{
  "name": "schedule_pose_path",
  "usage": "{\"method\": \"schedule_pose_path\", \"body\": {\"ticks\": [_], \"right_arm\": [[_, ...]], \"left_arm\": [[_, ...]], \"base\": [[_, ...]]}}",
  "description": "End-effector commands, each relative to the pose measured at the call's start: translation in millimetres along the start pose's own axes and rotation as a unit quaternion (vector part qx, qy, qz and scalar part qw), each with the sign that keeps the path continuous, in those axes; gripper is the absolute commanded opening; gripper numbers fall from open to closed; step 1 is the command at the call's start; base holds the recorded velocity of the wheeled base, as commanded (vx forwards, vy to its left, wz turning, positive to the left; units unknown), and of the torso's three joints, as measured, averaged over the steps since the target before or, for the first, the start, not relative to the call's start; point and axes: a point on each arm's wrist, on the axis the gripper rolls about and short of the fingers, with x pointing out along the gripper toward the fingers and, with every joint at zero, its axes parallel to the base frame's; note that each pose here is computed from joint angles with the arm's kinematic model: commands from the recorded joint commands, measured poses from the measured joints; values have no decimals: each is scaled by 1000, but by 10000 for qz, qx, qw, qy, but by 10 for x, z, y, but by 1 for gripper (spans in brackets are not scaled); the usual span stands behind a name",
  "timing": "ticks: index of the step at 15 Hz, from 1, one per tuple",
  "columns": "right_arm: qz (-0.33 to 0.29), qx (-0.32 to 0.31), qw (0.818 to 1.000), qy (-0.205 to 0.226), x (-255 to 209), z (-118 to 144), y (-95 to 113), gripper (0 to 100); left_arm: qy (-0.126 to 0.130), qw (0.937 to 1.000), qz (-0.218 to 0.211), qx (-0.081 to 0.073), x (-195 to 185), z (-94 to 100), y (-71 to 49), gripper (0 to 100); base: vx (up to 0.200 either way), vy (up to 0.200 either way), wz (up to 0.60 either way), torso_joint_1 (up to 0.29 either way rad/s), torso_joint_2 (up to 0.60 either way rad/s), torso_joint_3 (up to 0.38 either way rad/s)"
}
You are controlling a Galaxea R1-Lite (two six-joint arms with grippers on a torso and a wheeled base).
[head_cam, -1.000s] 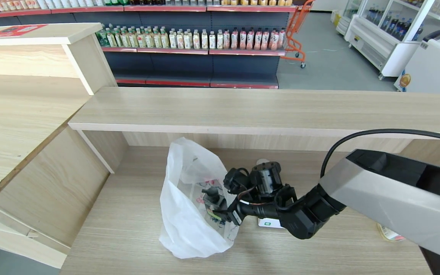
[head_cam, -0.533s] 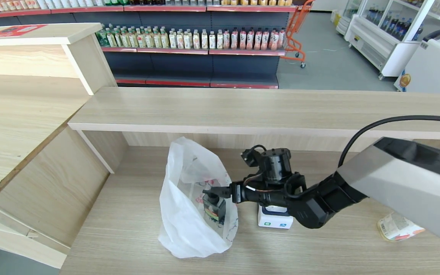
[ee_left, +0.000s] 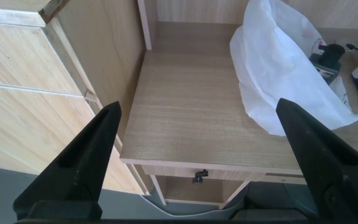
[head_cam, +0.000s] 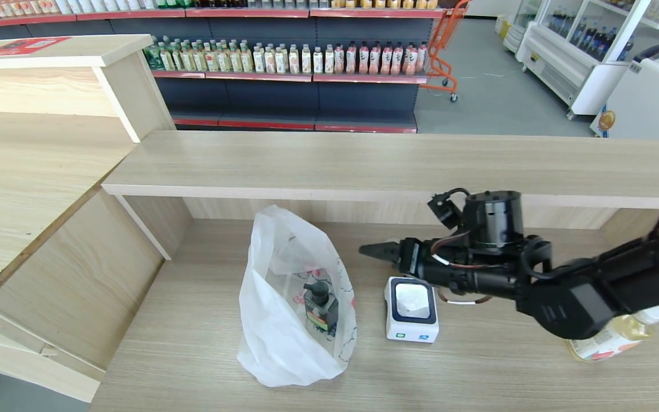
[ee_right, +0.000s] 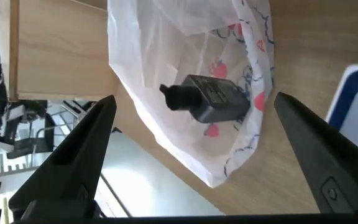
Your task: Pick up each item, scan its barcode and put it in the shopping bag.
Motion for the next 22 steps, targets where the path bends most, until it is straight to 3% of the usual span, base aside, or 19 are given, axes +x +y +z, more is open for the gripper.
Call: {"method": "schedule_pose_path", "body": {"ticks": [1,3,4,6,10,15,20,22], "right_arm": [[-481,-645,9966,-199,-995,71,16,100],[-1015,-1513,9827,-321,-1497,97,-27,100],[-1373,-2157,9655,-492,-1796,124,-24,100],[-1664,-2555,9501,-660,-2126,58,55,100],[-1943,-2353,9506,-573,-2365,-143,158,100],[-2468,-1441,9559,-673,-2439,-264,86,100],[-2510,-1439,9548,-679,-2441,-254,79,100],[-2522,-1435,9547,-659,-2435,-257,71,100]], "left_arm": [[-2,10000,8,2,0,0,0,100],[-2,10000,8,2,0,0,0,100],[-2,10000,8,2,0,0,0,100],[-2,10000,0,2,0,0,0,100],[-2,10000,8,2,0,0,0,100],[-2,10000,8,10,0,0,0,100],[-2,10000,8,17,0,0,0,100],[-2,10000,8,10,0,0,0,100]], "base": [[0,0,0,0,0,0],[0,0,0,0,0,0],[0,0,0,0,0,0],[0,0,0,0,0,0],[0,0,0,0,0,0],[-40,0,0,0,0,0],[-200,0,0,5,-1,4],[0,0,0,0,0,0]]}}
